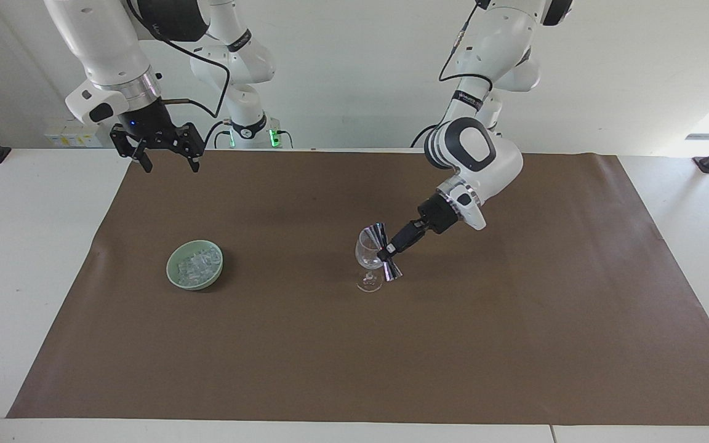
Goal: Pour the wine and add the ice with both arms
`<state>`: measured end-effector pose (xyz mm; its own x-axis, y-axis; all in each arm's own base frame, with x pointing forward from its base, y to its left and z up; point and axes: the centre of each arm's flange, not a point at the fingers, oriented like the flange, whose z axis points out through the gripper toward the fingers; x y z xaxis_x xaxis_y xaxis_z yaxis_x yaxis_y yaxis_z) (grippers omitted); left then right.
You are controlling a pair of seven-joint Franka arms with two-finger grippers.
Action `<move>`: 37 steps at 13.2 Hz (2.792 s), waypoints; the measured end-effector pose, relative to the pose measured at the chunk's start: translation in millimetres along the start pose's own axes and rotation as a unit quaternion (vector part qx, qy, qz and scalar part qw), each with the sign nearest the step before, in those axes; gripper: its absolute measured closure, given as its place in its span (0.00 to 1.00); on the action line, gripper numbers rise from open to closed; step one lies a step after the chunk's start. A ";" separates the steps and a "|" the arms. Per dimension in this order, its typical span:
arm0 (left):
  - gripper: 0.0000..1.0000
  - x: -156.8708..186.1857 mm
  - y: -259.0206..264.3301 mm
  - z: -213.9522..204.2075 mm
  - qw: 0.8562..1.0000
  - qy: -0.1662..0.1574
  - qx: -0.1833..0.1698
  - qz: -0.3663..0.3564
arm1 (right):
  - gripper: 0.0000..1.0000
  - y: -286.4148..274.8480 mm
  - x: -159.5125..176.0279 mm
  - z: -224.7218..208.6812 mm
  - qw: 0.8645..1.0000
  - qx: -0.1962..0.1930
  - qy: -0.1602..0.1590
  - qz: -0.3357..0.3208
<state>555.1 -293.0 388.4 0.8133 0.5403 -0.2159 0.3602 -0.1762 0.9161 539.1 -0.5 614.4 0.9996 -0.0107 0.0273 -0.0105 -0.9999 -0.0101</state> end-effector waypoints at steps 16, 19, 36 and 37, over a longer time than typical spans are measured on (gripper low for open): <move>0.79 1.1 8.6 -0.5 0.996 0.002 -0.007 0.094 | 0.00 18.0 0.0 -0.3 1.000 0.000 0.001 0.016; 0.79 1.1 8.6 -0.5 0.995 0.002 -0.007 0.100 | 0.00 18.0 0.0 -0.2 1.000 0.000 0.001 0.016; 0.79 1.5 10.8 -0.5 0.992 -0.001 0.000 0.126 | 0.00 18.2 4.3 -0.7 1.000 0.000 0.019 0.017; 0.79 1.5 11.2 -0.5 0.992 -0.001 -0.001 0.126 | 0.00 18.2 4.9 0.4 1.000 0.000 0.021 0.017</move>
<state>560.1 -293.7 398.5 0.8785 0.4772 0.0203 0.1439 -0.3050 0.9414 543.8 -18.7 614.0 0.9967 -0.0443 0.0684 -0.0436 -0.9990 -0.0113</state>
